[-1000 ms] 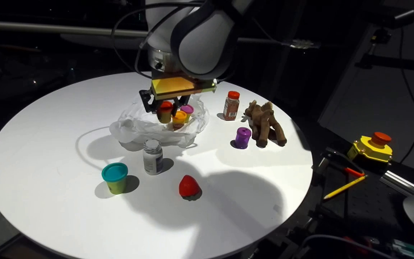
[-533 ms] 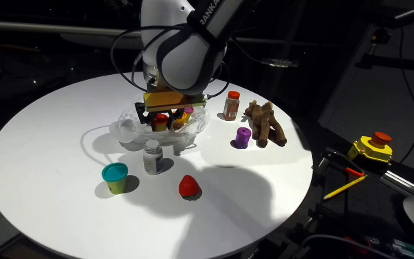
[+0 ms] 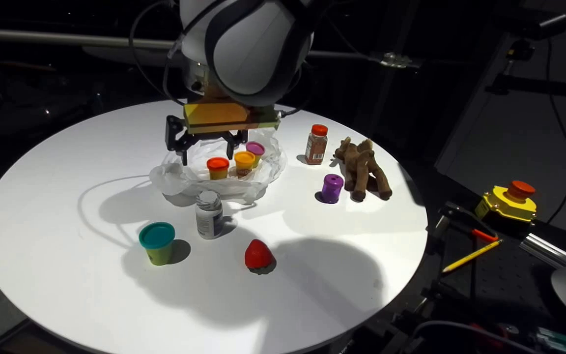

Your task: Put the objects on the table into the plastic bag.

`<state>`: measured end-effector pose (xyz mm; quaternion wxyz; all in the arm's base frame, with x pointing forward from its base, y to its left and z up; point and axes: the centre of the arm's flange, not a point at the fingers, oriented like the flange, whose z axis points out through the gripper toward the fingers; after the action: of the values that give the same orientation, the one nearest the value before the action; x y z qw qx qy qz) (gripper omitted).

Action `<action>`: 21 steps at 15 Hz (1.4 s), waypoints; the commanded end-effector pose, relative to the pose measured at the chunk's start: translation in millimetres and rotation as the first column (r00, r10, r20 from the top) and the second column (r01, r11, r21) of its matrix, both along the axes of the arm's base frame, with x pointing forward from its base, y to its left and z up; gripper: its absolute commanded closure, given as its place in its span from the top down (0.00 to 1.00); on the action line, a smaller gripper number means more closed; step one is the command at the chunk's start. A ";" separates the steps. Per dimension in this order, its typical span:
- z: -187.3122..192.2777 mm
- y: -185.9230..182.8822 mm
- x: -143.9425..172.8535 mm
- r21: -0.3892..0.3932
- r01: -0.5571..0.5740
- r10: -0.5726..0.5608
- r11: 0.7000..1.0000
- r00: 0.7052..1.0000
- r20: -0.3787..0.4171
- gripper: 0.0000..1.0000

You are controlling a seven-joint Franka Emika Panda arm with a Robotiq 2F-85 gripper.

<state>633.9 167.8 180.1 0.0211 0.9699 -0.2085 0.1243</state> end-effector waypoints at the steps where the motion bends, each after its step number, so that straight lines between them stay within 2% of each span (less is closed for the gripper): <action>1: 61.7 13.9 -60.3 -0.025 -0.036 0.036 0.999 0.999 0.006 1.00; 3: 76.9 16.4 -94.2 -0.049 -0.065 0.062 0.997 0.996 -0.061 1.00; 4: 78.6 13.4 -113.6 -0.091 -0.084 0.071 0.992 0.987 -0.143 1.00; 8: 72.5 -22.9 -175.2 -0.238 -0.137 0.043 0.961 0.930 -0.364 1.00; 10: 68.0 -44.2 -191.5 -0.274 -0.170 0.037 0.947 0.902 -0.431 1.00; 11: 65.2 -54.2 -197.9 -0.265 -0.181 0.045 0.947 0.892 -0.449 1.00; 16: 33.2 -115.1 -216.7 -0.162 -0.211 0.118 0.964 0.886 -0.448 1.00; 19: 17.8 -143.7 -223.8 -0.094 -0.214 0.160 0.972 0.902 -0.401 1.00; 21: 11.1 -155.4 -224.3 -0.067 -0.206 0.171 0.976 0.924 -0.343 1.00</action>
<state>417.6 30.8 194.6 0.1282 0.9837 -0.1091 -0.0634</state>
